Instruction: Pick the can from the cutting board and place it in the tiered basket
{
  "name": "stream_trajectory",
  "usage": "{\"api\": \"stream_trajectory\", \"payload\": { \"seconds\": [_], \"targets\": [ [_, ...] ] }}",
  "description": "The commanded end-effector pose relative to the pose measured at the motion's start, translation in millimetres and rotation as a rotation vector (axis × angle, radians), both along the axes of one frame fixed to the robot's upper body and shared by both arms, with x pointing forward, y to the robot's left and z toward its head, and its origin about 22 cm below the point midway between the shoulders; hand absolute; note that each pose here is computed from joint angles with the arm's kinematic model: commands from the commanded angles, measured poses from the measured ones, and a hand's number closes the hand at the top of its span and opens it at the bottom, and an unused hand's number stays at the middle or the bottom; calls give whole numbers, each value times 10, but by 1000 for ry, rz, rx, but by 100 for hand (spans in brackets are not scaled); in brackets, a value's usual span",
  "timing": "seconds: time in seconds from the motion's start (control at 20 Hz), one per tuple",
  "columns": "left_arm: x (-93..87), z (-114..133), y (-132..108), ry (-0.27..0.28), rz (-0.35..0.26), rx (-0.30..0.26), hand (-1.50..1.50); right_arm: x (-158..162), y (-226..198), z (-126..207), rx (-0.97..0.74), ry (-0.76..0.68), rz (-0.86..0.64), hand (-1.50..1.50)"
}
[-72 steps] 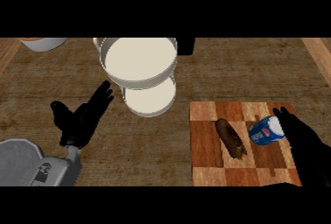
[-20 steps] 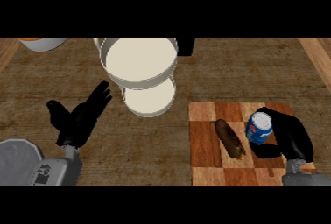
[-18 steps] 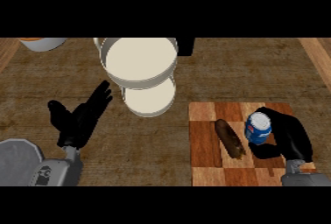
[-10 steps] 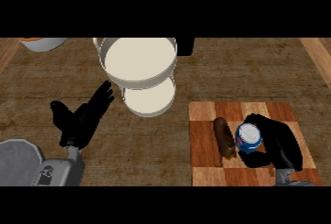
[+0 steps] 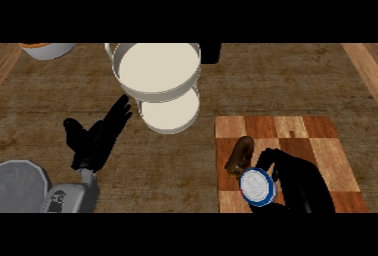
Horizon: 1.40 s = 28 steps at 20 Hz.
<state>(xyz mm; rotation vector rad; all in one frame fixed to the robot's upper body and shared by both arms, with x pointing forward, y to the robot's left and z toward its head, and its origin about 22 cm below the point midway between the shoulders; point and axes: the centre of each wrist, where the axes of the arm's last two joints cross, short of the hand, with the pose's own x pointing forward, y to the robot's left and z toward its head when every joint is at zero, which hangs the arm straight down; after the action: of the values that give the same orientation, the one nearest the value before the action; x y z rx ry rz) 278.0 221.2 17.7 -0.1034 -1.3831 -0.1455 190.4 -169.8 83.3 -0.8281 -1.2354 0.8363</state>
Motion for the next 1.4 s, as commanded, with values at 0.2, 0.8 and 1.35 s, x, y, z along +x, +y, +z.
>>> {"api": "stream_trajectory", "payload": {
  "seconds": [0.2,0.8,1.35],
  "targets": [
    [120,222,44,-5,-7,-4,0,-500,26,997,154,-252,3,150],
    [39,170,-61,-4,-26,-15,0,-235,436,1942,94,-458,53,150],
    [-20,41,-32,-9,-14,-12,0,649,1012,2563,122,-366,32,150]
  ]
}}
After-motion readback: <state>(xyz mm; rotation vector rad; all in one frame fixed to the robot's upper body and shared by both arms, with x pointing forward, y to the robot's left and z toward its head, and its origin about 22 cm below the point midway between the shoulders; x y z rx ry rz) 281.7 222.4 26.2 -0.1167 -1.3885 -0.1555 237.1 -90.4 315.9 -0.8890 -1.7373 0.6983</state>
